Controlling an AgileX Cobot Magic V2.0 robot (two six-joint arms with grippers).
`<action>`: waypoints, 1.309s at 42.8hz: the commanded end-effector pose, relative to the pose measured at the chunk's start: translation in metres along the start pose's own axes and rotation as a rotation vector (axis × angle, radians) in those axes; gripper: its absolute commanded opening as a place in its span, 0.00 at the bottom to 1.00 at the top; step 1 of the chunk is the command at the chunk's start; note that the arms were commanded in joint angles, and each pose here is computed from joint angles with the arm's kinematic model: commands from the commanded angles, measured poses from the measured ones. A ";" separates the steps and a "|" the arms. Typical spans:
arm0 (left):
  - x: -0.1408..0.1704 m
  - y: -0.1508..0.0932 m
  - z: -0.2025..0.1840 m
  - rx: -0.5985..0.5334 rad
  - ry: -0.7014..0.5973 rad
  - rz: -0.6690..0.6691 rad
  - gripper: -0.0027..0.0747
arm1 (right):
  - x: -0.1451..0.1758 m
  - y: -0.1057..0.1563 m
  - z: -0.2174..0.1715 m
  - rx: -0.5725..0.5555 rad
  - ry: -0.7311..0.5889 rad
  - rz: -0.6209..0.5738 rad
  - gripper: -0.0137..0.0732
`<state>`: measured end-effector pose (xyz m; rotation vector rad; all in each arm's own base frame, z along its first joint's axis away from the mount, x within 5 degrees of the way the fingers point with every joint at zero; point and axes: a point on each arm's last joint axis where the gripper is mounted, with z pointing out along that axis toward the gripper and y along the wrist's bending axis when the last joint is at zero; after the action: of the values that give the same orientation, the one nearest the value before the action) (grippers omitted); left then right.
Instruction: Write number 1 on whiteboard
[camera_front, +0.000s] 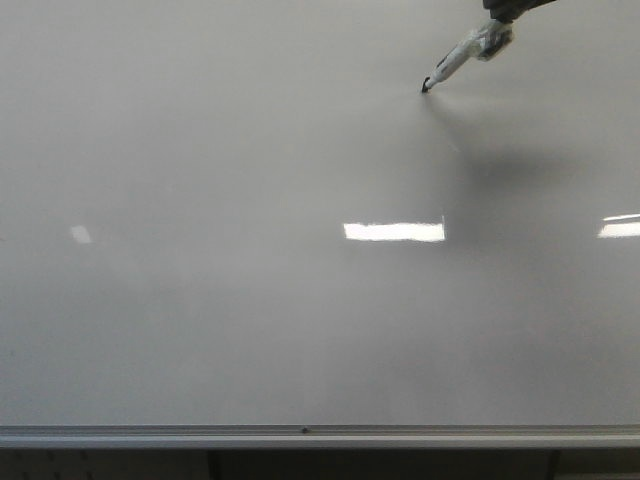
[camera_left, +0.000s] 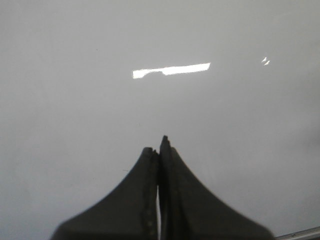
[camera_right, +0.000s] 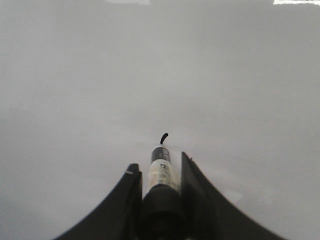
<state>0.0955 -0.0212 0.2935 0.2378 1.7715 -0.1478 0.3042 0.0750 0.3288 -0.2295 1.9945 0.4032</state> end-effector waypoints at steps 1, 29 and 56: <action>-0.013 0.004 -0.002 -0.039 -0.075 -0.024 0.01 | -0.015 0.002 -0.007 0.007 -0.061 -0.013 0.09; -0.013 0.004 -0.002 -0.039 -0.075 -0.024 0.01 | 0.047 -0.006 0.005 0.013 0.135 0.028 0.09; -0.013 0.004 -0.002 -0.039 -0.075 -0.024 0.01 | -0.010 0.046 -0.119 -0.199 -0.140 -0.105 0.09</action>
<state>0.0956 -0.0210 0.2936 0.2351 1.7692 -0.1466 0.2062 0.0700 0.3703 -0.3713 1.8649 0.5032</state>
